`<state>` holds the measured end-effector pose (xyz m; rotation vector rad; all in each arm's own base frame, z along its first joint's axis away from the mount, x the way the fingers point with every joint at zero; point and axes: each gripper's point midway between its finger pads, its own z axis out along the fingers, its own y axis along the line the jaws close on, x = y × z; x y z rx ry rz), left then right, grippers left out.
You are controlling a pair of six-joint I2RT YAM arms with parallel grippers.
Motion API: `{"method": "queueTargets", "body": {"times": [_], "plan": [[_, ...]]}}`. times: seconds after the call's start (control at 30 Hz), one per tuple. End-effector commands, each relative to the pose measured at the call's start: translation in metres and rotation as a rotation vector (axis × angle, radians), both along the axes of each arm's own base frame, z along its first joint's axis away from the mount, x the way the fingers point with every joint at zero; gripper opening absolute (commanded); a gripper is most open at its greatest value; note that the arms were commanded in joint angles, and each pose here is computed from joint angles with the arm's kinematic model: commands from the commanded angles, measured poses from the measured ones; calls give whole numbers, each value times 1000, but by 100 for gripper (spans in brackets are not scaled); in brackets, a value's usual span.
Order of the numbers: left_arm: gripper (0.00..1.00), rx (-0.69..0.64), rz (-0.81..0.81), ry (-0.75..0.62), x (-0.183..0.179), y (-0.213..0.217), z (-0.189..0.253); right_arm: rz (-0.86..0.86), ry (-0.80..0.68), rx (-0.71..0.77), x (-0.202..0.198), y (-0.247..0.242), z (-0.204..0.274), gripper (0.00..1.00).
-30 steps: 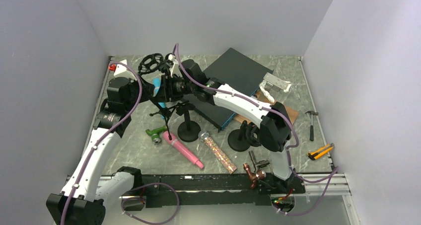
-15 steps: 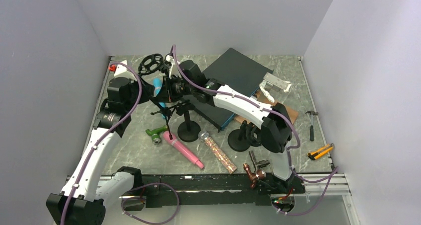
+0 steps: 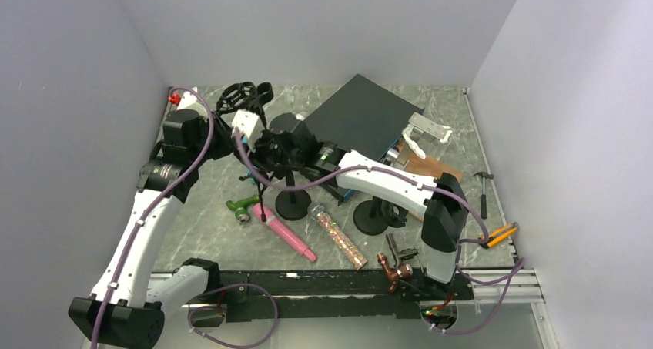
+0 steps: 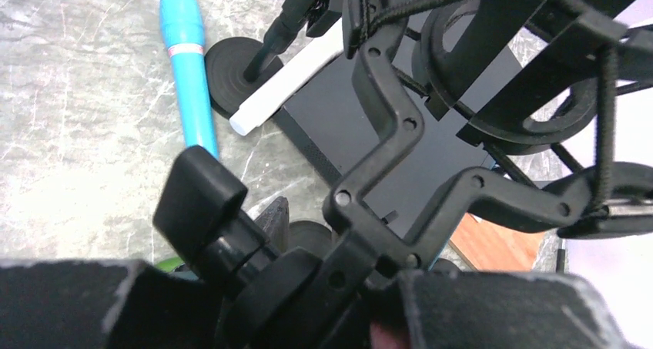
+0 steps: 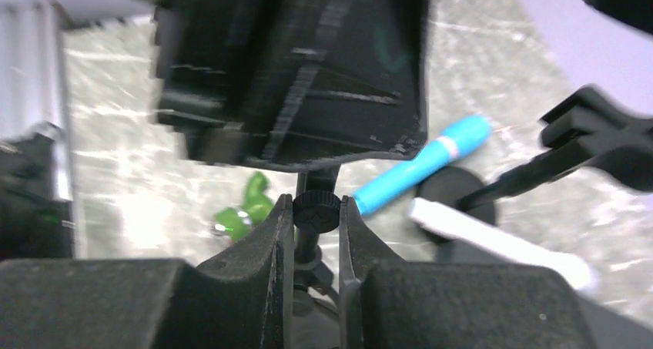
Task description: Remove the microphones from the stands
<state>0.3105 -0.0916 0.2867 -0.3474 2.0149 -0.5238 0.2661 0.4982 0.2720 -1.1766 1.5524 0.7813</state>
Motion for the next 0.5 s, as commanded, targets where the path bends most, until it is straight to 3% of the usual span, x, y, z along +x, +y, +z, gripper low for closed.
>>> {"method": "queueTargets", "body": {"times": [0.0, 0.17, 0.47], "plan": [[0, -31, -27, -19, -3, -6, 21, 34, -552, -70, -5, 10, 54, 0], [0, 1, -34, 7, -8, -2, 17, 50, -815, -67, -17, 21, 94, 0], [0, 64, -45, 34, -8, 12, 11, -37, -1052, -3, -23, 31, 140, 0]]}}
